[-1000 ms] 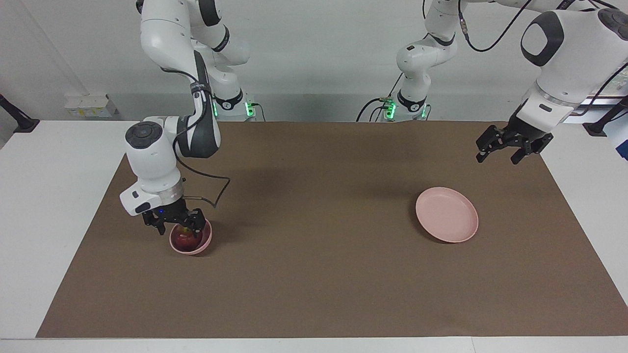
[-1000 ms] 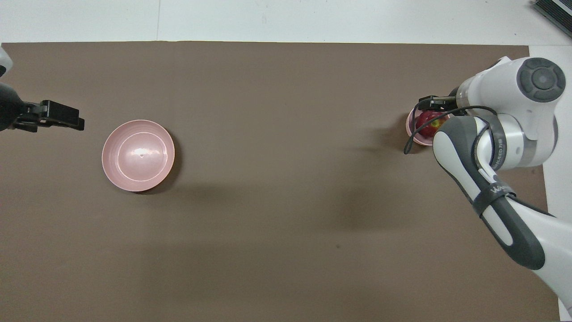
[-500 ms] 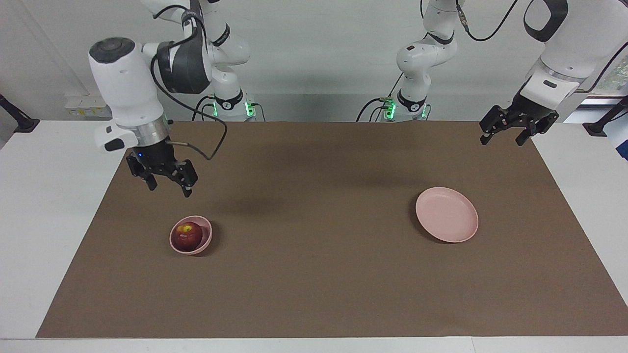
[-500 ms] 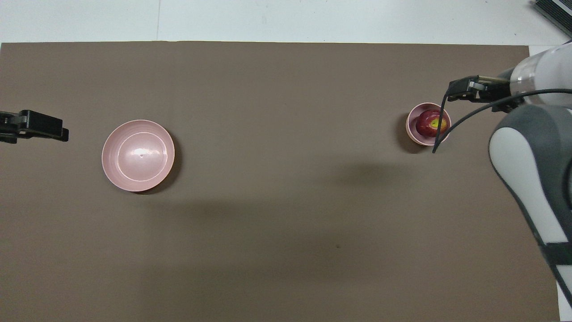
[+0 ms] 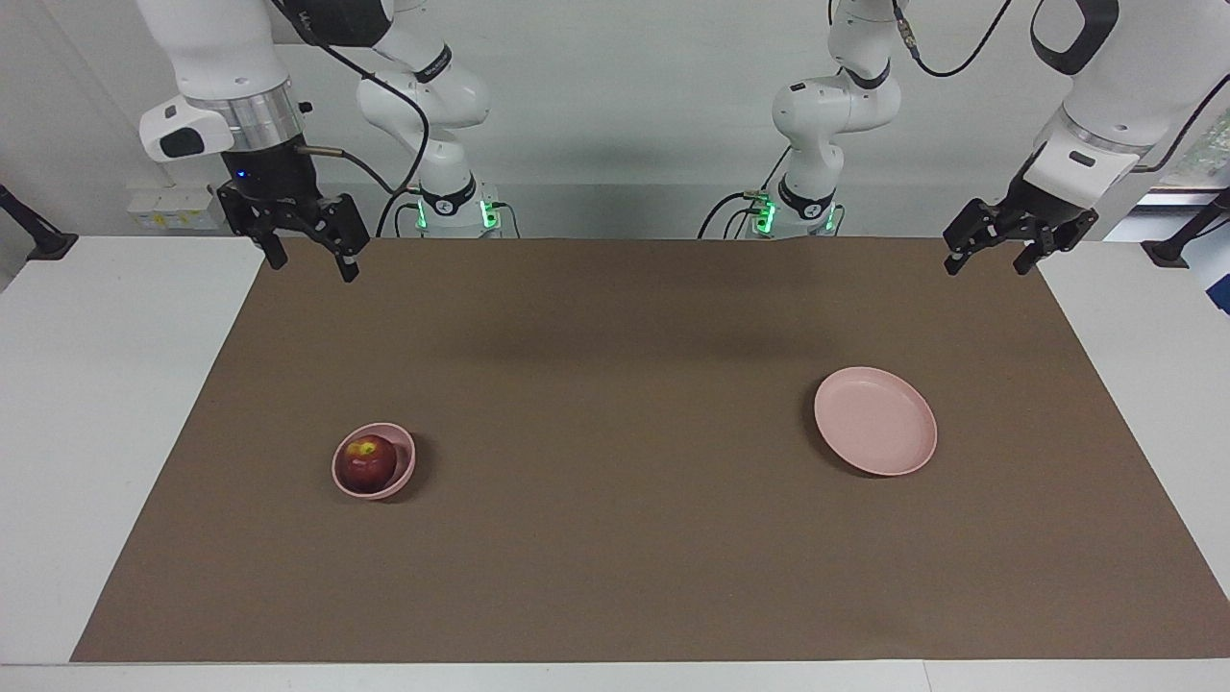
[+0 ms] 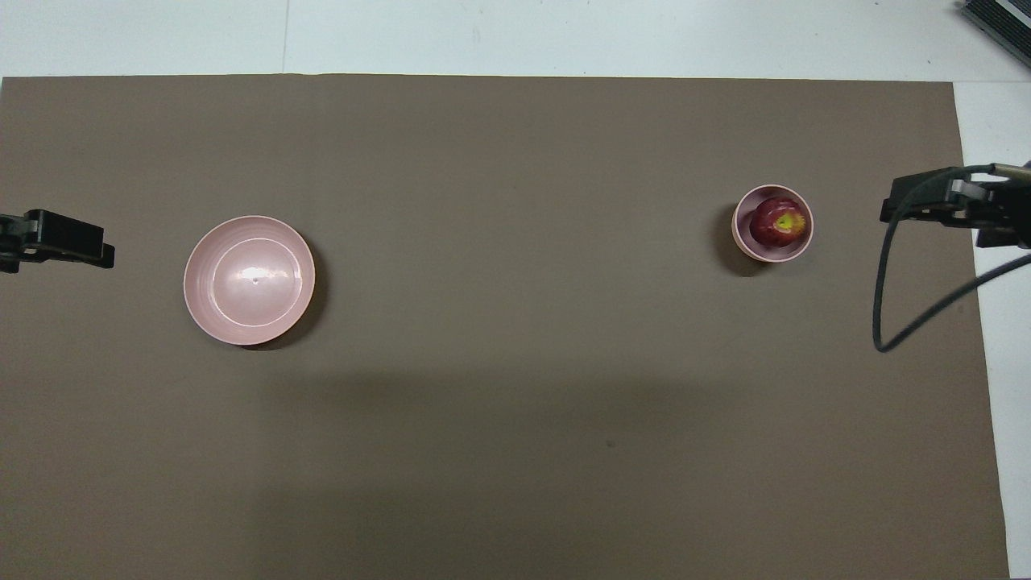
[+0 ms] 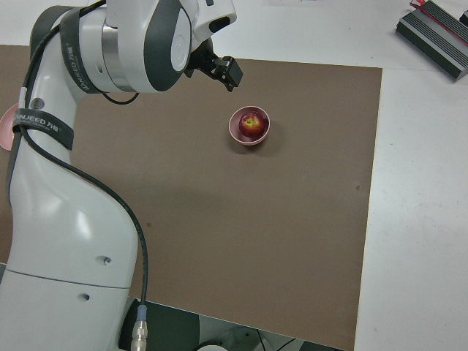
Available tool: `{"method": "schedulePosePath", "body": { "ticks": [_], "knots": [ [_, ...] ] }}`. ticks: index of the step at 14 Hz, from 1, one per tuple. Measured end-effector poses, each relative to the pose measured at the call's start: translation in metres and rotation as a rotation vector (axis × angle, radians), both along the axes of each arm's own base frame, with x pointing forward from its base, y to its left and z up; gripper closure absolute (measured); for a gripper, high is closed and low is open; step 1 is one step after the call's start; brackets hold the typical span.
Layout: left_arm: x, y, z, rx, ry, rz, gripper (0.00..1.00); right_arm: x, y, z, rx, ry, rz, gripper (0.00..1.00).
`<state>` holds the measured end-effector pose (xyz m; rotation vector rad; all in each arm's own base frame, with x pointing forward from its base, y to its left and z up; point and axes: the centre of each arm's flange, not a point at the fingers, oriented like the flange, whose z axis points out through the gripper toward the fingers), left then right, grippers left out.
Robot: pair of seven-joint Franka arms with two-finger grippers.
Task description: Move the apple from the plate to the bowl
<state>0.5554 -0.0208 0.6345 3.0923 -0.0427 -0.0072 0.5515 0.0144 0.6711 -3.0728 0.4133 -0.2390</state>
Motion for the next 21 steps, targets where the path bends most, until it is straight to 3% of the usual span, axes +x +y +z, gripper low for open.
{"method": "schedulePosePath", "body": {
  "ticks": [3,5,12,21],
  "knots": [
    [-0.005,-0.007,0.002,0.002,0.016,-0.014,0.0,-0.03,-0.004,0.027,0.021,0.015,0.006,0.0],
    [-0.006,-0.003,0.002,0.002,0.022,-0.006,0.0,-0.036,-0.004,0.029,0.017,0.024,0.035,0.0],
    [-0.007,0.005,0.003,0.002,0.022,0.007,0.0,-0.038,-0.006,0.026,0.003,0.1,0.058,0.0],
    [-0.007,0.004,0.003,0.002,0.022,0.007,0.0,-0.016,-0.001,0.028,-0.008,0.125,0.153,0.0]
  ]
}}
